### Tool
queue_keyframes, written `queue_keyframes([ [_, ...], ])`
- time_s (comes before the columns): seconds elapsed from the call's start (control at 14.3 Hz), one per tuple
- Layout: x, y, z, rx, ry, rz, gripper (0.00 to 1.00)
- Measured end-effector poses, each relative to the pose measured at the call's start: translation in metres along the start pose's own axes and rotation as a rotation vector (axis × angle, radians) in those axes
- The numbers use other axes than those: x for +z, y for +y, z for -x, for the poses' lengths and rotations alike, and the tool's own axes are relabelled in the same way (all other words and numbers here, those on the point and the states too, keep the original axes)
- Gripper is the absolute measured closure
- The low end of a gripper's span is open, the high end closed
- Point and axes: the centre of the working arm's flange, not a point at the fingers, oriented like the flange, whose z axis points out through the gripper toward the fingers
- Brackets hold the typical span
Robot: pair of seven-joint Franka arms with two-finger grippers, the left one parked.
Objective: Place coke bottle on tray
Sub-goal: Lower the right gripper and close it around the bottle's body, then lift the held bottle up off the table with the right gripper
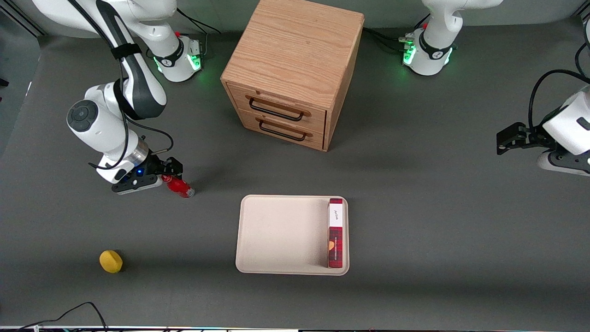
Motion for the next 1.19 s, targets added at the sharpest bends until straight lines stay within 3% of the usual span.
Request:
queue_keyframes([
  [0.28, 0.002, 0.001, 0.001, 0.002, -0.004, 0.000, 0.18],
  [0.42, 0.005, 0.002, 0.003, 0.003, -0.004, 0.000, 0.35],
  [0.56, 0.007, 0.002, 0.005, 0.004, -0.008, 0.000, 0.61],
  [0.63, 0.006, 0.003, 0.004, 0.006, -0.004, 0.001, 0.68],
  [0.98, 0.004, 0.004, 0.004, 0.010, -0.010, 0.001, 0.68],
  [1.19, -0.032, 0.012, -0.005, 0.026, -0.080, 0.002, 0.68],
])
